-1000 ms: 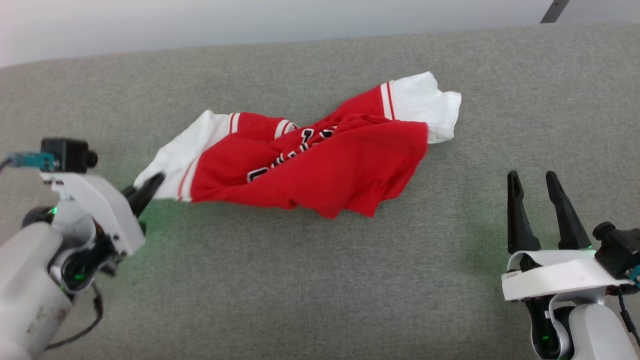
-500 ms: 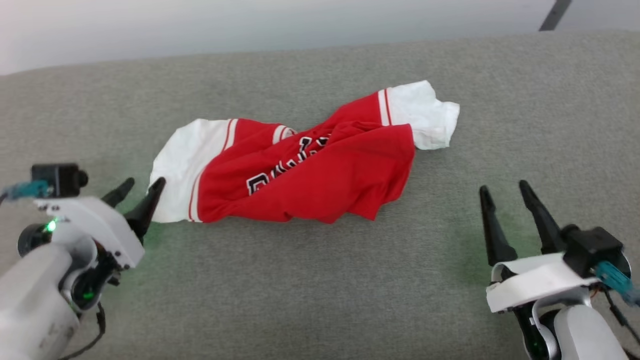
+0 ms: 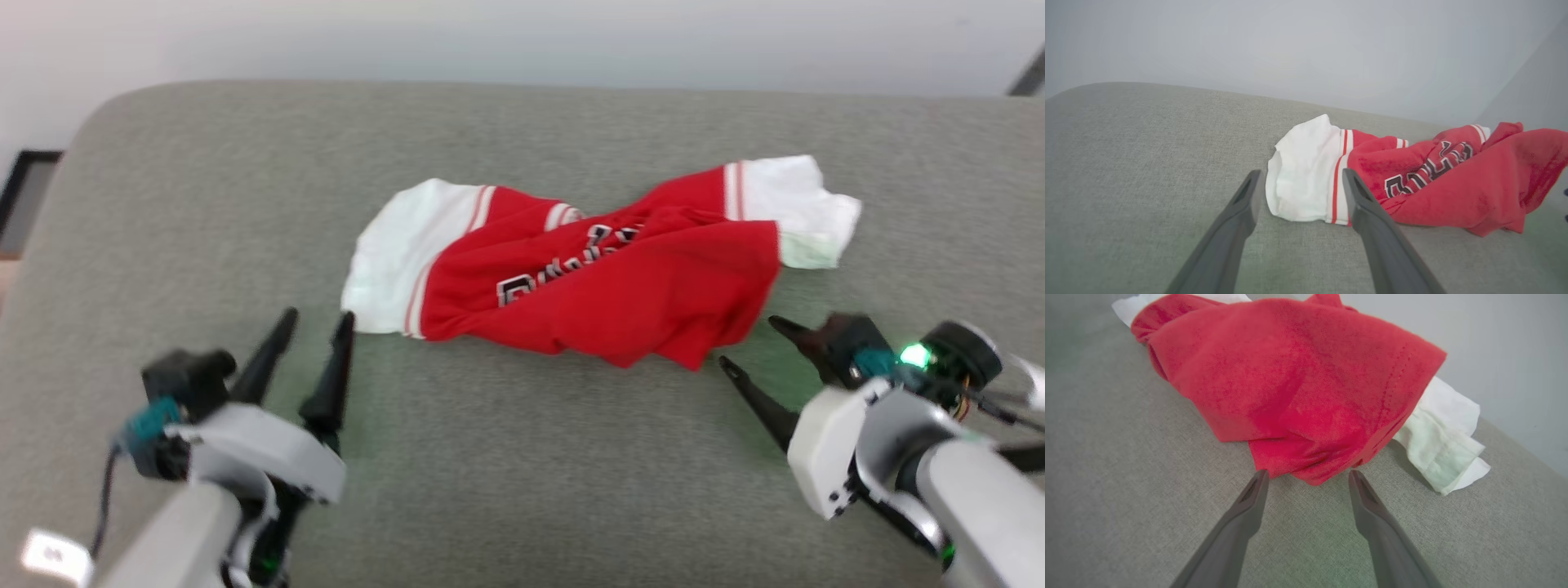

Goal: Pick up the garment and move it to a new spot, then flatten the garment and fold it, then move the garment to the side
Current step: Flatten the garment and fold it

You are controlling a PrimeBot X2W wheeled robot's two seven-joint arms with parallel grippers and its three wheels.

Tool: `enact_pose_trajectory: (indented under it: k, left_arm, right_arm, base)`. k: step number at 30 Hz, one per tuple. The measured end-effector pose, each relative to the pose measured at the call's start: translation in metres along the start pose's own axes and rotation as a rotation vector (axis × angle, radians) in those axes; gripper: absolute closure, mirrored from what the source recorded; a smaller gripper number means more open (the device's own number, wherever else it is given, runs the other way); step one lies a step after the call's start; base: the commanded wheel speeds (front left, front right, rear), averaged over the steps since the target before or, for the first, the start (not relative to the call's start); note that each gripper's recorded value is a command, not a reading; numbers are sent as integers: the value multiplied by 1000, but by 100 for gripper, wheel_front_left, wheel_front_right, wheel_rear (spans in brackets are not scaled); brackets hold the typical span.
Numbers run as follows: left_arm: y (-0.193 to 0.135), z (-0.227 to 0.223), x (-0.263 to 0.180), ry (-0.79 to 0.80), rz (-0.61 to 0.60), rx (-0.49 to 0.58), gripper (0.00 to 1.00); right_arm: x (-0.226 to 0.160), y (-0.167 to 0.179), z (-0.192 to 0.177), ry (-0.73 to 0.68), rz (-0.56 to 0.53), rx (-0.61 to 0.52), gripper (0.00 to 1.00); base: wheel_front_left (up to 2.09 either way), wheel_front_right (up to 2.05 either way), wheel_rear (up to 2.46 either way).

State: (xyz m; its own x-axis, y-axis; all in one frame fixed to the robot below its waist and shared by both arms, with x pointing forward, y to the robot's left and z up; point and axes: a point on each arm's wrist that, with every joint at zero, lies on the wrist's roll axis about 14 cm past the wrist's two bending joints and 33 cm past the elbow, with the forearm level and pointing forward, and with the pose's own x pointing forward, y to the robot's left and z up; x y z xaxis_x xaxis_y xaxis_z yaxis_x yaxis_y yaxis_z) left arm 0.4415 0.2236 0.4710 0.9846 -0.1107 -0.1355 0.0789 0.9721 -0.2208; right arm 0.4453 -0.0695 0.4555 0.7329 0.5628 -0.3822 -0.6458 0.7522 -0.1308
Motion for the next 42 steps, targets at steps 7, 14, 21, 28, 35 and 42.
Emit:
enact_pose_trajectory:
  k: [7, 14, 21, 28, 35, 42]
  left_arm:
    - [6, -6, -38, -66, 87, -48, 0]
    - [17, -8, -51, -98, 148, -71, 0]
    - [26, -12, -56, -109, 191, -98, 0]
    - [32, -9, -58, -131, 211, -99, 0]
    - [31, -5, -56, -150, 206, -99, 0]
    - [26, 1, -45, -169, 177, -87, 0]
  right_arm:
    - [29, 16, -5, 207, 149, -86, 0]
    - [50, 32, -33, 395, 262, -192, 0]
    - [64, 41, -38, 428, 346, -308, 100]
    - [52, 56, -34, 392, 415, -272, 100]
    - [12, 77, -42, 421, 495, -243, 100]
    - [-37, 121, -53, 474, 623, -185, 100]
  base:
    - [0, 0, 0]
    - [0, 0, 0]
    - [0, 0, 0]
    - [0, 0, 0]
    - [0, 0, 0]
    - [0, 0, 0]
